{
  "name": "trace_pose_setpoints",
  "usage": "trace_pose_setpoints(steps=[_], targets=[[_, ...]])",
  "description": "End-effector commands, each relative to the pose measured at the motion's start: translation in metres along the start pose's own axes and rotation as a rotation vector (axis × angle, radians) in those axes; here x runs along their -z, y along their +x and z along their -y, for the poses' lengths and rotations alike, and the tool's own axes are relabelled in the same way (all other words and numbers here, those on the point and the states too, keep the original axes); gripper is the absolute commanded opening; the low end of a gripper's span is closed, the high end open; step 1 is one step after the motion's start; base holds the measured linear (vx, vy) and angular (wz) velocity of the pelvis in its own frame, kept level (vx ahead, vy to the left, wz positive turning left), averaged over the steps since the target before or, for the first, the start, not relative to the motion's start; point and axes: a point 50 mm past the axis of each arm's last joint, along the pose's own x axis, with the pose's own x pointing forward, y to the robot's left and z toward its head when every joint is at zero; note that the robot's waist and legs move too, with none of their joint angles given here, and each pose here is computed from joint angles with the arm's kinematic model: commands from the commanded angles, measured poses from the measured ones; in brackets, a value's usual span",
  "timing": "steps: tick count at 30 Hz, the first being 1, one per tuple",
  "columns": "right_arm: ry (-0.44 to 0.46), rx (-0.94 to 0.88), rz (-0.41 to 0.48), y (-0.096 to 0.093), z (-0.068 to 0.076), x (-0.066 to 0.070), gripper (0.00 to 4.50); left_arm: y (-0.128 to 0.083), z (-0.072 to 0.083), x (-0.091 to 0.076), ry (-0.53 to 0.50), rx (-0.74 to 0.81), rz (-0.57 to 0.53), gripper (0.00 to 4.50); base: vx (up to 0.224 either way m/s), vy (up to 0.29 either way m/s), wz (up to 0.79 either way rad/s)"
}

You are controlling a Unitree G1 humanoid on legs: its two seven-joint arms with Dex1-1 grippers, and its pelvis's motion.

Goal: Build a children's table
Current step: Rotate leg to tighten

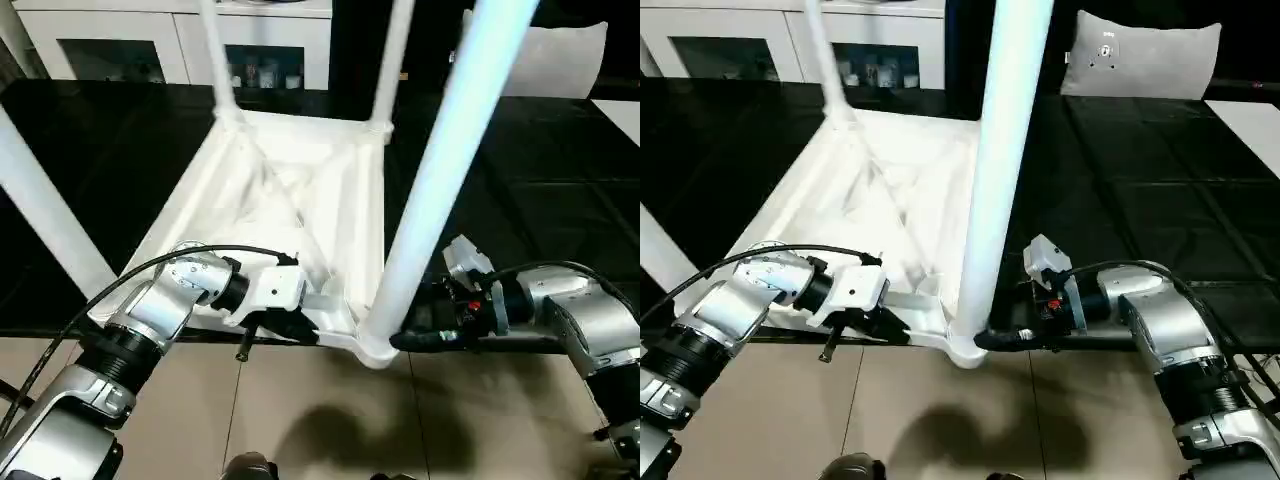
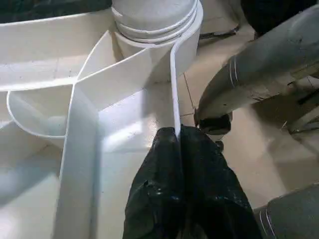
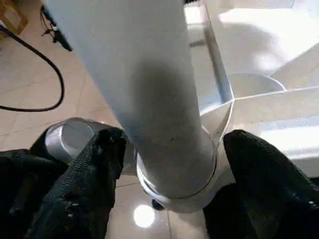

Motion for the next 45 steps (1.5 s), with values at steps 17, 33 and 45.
trace_pose_setpoints(steps=[17, 33, 45], targets=[[0.028, -0.089, 0.067, 0.009, -0.008, -0.001, 1.98, 0.007, 0.003, 0.000, 0.028, 0.046, -0.024, 0.00, 0.000, 0.000, 0.00], [0.226, 0.634, 0.254, 0.047, 0.039, -0.011, 1.92, 0.034, -0.031, -0.031, -0.352, -0.334, 0.186, 0.00, -0.002, 0.002, -0.01], [0.267, 0.783, 0.355, 0.065, 0.051, -0.025, 2.96, 0.037, -0.051, -0.035, -0.418, -0.576, 0.137, 0.00, -0.005, 0.005, -0.03]])
